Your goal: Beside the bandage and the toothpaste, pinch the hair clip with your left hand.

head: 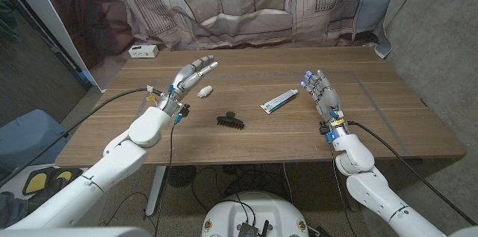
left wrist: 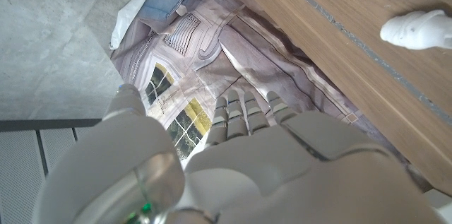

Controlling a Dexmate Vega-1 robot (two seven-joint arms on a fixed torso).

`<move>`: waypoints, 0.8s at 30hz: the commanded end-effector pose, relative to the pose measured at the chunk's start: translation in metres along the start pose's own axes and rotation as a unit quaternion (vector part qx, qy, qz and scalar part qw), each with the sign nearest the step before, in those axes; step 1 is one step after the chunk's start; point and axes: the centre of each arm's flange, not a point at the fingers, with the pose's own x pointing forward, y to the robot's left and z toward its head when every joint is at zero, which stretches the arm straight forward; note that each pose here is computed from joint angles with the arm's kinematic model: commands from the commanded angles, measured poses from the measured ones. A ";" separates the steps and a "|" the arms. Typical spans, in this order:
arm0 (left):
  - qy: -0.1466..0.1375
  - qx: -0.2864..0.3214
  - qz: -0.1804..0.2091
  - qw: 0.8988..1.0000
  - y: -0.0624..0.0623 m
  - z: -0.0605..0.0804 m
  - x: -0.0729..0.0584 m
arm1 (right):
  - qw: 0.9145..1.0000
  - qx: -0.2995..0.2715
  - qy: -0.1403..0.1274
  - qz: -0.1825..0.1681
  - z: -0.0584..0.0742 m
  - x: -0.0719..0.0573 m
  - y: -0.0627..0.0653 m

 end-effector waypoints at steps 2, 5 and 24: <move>0.027 -0.092 0.024 0.995 0.004 -0.042 -0.007 | 0.999 0.008 0.020 0.040 -0.004 0.009 0.002; 0.035 -0.107 0.021 0.993 0.002 -0.050 -0.009 | 0.999 0.013 0.025 0.039 -0.006 0.007 0.002; 0.075 -0.139 0.021 0.987 -0.010 -0.076 -0.026 | 0.999 0.015 0.040 0.017 -0.016 -0.004 -0.003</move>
